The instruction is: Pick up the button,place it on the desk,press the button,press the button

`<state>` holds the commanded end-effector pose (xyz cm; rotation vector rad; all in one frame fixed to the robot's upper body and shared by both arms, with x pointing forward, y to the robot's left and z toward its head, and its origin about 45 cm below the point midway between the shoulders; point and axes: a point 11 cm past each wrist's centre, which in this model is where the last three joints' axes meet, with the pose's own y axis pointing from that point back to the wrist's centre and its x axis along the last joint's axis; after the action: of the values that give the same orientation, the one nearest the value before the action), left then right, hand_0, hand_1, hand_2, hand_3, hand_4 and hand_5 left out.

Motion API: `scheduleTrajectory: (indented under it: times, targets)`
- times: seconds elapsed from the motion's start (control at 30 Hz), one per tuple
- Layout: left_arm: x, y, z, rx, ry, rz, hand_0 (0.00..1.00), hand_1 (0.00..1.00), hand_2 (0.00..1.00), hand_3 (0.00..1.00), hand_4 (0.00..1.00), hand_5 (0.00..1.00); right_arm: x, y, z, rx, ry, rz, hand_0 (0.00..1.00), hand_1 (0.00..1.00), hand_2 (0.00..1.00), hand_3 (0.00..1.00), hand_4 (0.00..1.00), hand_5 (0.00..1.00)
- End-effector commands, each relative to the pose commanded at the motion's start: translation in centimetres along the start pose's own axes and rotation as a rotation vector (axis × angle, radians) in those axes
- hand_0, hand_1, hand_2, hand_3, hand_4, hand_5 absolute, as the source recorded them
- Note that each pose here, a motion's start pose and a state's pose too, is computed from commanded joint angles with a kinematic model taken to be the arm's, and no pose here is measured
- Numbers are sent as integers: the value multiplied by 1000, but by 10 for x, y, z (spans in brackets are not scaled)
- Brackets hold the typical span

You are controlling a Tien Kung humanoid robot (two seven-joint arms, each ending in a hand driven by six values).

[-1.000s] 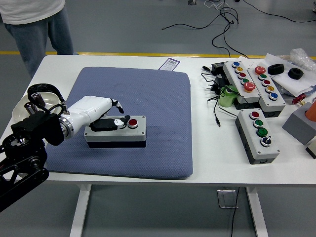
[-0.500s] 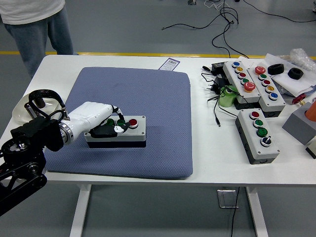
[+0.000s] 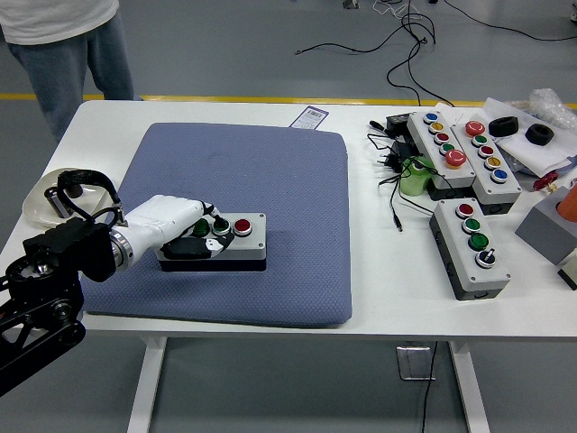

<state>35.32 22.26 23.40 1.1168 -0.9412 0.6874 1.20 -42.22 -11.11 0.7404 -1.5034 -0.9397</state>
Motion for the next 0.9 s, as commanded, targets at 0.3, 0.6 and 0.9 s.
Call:
scheduleTrajectory:
  times: [0.3, 0.6, 0.9]
  targets:
    - [16, 3, 7, -35, 23, 100, 2, 2, 2, 702, 628, 998, 1, 0, -1, 2, 0, 1, 640, 699, 745, 647, 359, 146]
    - [26, 5, 25, -107, 37, 163, 2, 2, 2, 705, 627, 998, 0, 0, -2, 5, -2, 0, 641, 699, 745, 647, 358, 146]
    - [12, -4, 27, -101, 31, 107, 2, 2, 2, 706, 627, 998, 0, 0, -4, 7, -3, 0, 638, 699, 745, 647, 358, 144]
